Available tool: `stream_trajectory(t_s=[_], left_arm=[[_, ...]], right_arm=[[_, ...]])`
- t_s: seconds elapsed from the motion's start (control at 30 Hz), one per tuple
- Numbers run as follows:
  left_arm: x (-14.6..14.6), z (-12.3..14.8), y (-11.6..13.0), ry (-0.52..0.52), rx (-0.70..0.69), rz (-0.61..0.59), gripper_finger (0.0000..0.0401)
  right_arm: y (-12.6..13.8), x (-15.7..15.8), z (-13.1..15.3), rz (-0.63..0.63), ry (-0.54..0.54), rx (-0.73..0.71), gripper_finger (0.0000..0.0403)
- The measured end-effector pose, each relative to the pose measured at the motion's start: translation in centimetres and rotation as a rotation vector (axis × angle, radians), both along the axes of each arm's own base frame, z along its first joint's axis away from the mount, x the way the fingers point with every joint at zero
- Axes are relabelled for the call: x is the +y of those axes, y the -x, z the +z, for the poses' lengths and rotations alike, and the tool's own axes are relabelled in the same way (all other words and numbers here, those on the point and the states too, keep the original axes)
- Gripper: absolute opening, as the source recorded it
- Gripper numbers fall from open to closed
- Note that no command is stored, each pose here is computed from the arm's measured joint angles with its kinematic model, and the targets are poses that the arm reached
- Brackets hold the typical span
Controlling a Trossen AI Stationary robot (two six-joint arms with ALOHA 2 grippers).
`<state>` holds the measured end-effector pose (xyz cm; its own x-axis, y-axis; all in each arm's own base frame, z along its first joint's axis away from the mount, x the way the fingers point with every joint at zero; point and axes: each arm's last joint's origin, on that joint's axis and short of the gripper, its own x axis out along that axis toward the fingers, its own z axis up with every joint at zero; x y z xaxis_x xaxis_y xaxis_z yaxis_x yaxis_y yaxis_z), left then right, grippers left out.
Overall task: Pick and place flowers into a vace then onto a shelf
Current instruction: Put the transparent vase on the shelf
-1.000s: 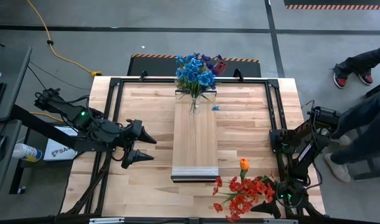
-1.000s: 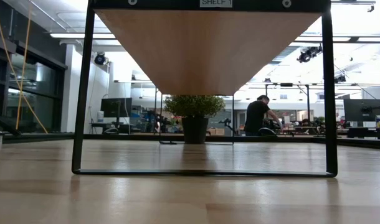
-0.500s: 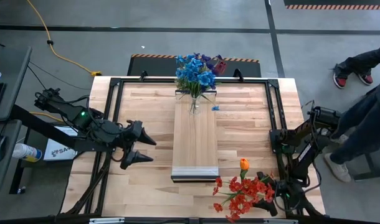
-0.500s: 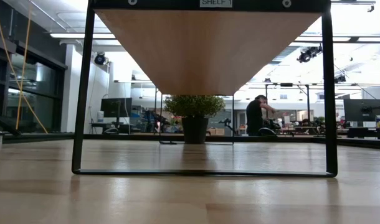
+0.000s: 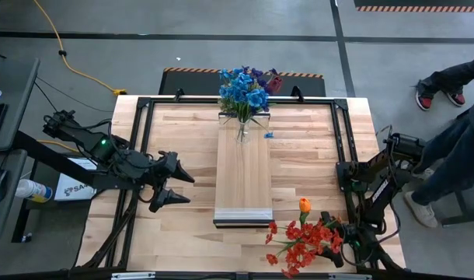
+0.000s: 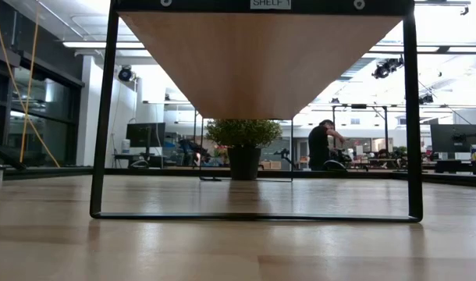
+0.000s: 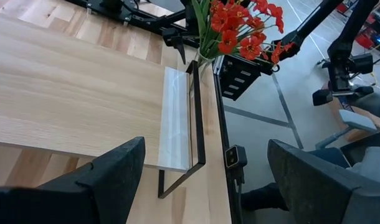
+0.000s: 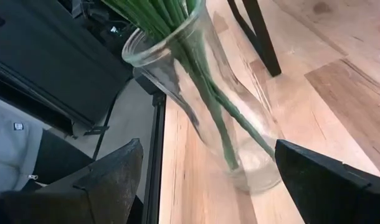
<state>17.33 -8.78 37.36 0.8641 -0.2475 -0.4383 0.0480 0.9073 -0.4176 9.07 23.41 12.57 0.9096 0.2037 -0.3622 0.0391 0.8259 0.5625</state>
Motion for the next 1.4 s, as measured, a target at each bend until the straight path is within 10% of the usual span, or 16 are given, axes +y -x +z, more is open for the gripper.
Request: stream_trajectory(t_s=[1.4], left_arm=[[-0.1,0.0,0.0,-0.058,-0.012,-0.060,0.0369]], right_arm=[[-4.2,-2.0,0.1,-0.157,0.105,-0.034,0.0350]])
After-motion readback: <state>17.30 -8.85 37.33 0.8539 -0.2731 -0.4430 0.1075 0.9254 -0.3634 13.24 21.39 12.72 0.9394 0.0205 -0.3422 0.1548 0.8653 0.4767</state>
